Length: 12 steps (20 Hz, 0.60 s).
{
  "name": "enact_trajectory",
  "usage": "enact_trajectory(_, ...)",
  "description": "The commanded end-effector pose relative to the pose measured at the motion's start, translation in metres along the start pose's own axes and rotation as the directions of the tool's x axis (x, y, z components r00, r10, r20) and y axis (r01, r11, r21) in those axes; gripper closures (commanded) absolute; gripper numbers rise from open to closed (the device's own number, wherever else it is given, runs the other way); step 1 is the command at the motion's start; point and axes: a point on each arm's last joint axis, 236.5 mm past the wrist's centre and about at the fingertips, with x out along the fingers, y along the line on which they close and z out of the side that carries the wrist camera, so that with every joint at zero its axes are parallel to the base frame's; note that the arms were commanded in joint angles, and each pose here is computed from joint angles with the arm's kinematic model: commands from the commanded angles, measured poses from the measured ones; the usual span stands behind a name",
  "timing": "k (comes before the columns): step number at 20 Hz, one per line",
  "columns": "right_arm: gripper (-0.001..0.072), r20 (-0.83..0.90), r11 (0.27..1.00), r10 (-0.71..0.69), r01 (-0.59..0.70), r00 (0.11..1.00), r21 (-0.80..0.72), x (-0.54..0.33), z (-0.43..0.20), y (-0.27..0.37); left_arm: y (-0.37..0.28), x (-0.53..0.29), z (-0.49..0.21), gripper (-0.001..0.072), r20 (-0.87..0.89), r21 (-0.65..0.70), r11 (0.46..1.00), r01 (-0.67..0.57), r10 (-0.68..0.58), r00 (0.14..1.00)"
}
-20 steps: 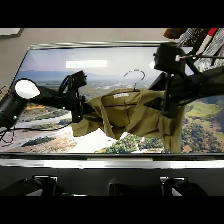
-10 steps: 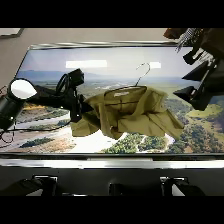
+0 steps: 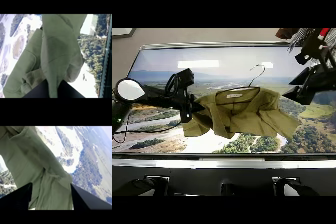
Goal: Fold the clothes and pants, and hang the long-sleeved shirts on hangers.
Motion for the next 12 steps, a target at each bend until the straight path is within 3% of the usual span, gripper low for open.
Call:
enact_trajectory(1, 0.0147, -0.022, 0.997, 0.081, -0.081, 0.996, -0.009, 0.028, -0.013, -0.005, 0.000, -0.002, 0.001, 0.0689, 0.002, 0.006, 1.000, -0.004, 0.004, 1.000)
enact_trajectory(12, 0.0180, 0.010, 0.949, 0.315, -0.315, 0.949, 0.030, 0.102, -0.033, -0.006, 0.000, -0.002, 0.001, 0.0689, 0.003, 0.006, 1.000, -0.005, 0.005, 1.000)
